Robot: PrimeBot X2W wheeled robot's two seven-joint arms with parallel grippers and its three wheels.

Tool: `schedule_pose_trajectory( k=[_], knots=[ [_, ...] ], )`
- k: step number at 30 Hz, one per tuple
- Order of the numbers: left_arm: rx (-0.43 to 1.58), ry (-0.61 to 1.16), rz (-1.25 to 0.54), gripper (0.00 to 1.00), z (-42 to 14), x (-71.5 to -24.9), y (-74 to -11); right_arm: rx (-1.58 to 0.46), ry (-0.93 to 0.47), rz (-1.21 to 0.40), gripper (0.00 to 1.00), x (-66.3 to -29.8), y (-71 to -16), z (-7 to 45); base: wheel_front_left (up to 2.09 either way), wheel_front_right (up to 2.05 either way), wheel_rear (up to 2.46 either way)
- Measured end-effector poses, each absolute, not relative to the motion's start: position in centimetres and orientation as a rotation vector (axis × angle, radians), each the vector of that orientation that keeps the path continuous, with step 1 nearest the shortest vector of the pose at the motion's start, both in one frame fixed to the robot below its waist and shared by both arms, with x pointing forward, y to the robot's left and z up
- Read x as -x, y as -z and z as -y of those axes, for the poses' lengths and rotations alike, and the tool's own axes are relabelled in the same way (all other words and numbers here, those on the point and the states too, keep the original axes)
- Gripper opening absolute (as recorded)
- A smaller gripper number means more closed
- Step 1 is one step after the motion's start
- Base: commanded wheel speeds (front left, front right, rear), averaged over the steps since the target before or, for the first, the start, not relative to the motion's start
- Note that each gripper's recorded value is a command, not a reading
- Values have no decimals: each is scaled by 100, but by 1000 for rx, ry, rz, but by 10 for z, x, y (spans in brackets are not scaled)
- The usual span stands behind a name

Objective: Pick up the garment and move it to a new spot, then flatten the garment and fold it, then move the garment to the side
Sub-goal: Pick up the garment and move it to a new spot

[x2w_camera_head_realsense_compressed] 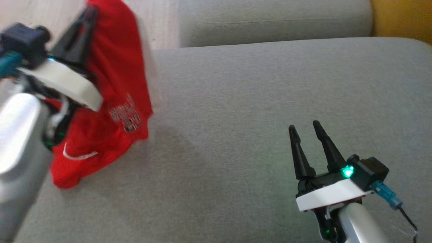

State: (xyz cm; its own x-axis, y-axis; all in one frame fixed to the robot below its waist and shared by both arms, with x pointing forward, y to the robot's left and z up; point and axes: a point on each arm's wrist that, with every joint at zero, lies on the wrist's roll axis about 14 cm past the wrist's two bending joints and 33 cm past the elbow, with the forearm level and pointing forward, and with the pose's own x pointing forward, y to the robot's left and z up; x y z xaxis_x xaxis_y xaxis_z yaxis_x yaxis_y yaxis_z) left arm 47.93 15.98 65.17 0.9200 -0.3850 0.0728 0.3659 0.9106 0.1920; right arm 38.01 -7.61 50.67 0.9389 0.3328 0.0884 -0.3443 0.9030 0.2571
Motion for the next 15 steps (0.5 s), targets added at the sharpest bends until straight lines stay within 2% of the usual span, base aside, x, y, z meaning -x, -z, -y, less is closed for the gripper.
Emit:
schedule_pose_trajectory(
  k=[10, 15],
  knots=[
    [-79, 662, 148, 0, -29, -476, -649, -289, -235, 62, 100, -374, -509, 114, 0, 0, 0],
    [12, 804, 218, 0, 43, -477, -668, -301, -176, 105, 100, -376, -522, 136, 0, 0, 0]
  ],
)
